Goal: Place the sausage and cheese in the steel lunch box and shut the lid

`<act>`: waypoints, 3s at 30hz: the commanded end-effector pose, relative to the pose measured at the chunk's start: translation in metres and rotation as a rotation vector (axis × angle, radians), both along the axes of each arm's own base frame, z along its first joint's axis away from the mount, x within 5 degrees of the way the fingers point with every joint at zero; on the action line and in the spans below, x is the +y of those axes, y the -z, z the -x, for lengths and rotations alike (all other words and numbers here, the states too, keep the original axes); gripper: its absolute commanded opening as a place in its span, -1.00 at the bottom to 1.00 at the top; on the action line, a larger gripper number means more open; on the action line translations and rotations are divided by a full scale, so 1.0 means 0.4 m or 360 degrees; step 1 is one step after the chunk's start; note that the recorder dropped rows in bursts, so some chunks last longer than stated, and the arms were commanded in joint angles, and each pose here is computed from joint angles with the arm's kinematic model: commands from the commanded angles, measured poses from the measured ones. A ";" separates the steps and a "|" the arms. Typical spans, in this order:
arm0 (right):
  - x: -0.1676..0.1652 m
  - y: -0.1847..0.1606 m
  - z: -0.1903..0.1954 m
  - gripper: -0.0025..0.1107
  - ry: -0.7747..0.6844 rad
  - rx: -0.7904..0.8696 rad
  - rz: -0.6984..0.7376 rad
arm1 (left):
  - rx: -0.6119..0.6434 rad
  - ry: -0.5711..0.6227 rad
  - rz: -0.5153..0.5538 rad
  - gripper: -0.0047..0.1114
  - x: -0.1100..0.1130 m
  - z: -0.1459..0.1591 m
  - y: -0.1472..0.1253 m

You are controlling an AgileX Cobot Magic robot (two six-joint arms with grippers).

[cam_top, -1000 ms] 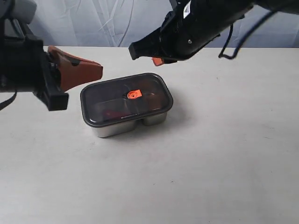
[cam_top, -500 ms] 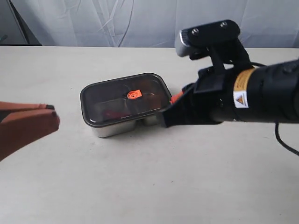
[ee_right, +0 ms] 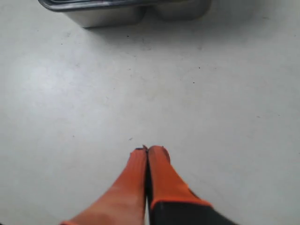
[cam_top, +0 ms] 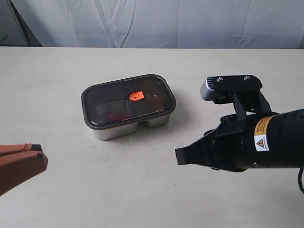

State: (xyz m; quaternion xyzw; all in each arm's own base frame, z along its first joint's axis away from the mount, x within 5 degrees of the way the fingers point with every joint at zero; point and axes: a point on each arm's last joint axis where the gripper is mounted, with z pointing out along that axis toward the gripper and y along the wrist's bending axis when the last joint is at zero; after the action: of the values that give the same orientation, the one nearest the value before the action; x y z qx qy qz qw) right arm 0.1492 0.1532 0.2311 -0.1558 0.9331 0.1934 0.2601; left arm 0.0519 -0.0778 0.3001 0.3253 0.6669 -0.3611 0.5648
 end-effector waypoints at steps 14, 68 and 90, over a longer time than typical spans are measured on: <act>0.015 -0.021 -0.013 -0.97 0.0004 -0.0148 -0.0161 | 0.0231 -0.0724 0.0666 -0.92 0.076 -0.049 -0.020; -0.247 -0.070 0.053 -0.97 0.0646 -0.0842 -0.0630 | 0.0398 -0.1821 0.0520 -0.92 0.221 -0.008 0.276; -0.376 0.111 0.237 -0.97 0.1129 -0.1057 -0.0450 | 0.0398 -0.1821 0.0520 -0.92 0.221 -0.008 0.276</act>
State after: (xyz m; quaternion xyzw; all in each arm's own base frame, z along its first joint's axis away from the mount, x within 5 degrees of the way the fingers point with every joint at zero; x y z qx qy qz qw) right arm 0.0552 0.0046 0.1901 0.1510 0.7534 0.1747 0.6157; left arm 0.0551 0.0107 0.1902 -0.2246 0.7343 -0.1347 0.6263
